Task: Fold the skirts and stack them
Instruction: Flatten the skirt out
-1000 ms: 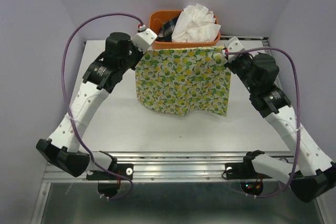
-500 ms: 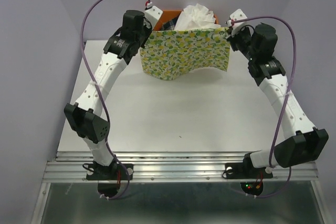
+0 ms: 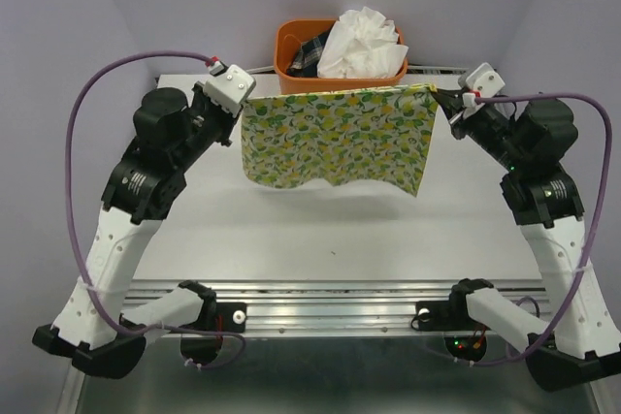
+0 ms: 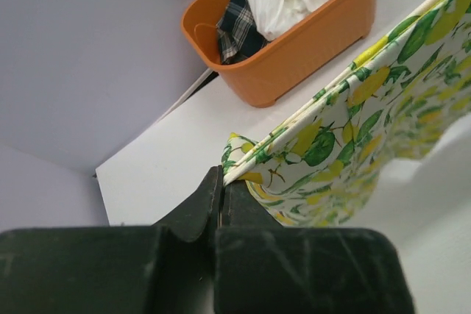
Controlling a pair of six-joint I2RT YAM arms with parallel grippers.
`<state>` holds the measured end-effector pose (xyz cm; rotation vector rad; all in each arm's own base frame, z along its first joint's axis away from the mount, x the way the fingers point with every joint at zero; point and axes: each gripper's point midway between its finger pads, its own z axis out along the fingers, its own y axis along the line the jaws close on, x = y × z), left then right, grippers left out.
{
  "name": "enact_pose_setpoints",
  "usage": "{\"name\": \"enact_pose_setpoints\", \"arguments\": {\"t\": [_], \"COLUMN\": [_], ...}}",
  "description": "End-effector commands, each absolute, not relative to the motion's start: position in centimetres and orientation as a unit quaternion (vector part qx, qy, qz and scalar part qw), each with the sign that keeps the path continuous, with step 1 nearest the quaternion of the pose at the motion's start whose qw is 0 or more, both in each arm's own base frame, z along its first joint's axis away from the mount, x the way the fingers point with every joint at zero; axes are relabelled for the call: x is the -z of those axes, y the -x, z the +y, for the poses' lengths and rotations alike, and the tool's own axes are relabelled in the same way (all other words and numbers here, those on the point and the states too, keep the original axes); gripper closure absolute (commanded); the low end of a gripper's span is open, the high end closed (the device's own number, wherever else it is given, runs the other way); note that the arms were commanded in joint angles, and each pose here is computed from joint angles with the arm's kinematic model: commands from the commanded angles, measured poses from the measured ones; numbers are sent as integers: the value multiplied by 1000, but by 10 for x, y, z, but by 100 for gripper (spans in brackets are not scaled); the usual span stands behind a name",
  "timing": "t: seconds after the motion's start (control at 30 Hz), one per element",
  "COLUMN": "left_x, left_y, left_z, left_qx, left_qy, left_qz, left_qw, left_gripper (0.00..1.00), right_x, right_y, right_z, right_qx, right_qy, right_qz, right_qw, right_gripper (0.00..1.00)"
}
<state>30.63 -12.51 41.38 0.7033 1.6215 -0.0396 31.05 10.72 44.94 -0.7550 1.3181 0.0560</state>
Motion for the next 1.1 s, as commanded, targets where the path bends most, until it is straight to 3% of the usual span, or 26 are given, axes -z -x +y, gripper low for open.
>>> {"name": "enact_pose_setpoints", "arguments": {"t": [0.0, 0.1, 0.4, 0.5, 0.57, 0.6, 0.63, 0.7, 0.93, 1.07], "left_x": [-415, -411, -275, -243, -237, -236, -238, -246, -217, -194], "left_y": [-285, -282, -360, -394, -416, -419, -423, -428, -395, -375], "left_z": [-85, -91, -121, -135, -145, -147, -149, -150, -144, -159], "left_qx": [-28, -14, -9, -5, 2, 6, 10, 12, 38, 90], "left_qy": [-280, -293, -284, -255, -238, -238, -236, -231, -257, -292], "left_qz": [722, 721, 835, 868, 879, 881, 881, 876, 877, 872], "left_qw": [632, 628, 470, 427, 413, 408, 411, 423, 403, 382], "left_gripper": [100, 100, 100, 75, 46, 41, 22, 21, 26, 38], "right_x": [-446, -411, -273, -243, -232, -226, -225, -230, -228, -203], "right_y": [-296, -306, -378, -409, -426, -440, -446, -458, -440, -423], "right_z": [66, 66, 58, 48, 41, 41, 41, 41, 57, 63], "right_qx": [37, 39, 66, 98, 116, 115, 116, 118, 62, 36], "right_qy": [287, 298, 300, 288, 269, 259, 252, 244, 279, 318], "right_qz": [636, 665, 751, 771, 786, 794, 798, 801, 824, 842], "right_qw": [716, 684, 584, 560, 545, 538, 535, 534, 489, 434], "right_gripper": [99, 99, 99, 97, 82, 44, 25, 3, 5, 19]}}
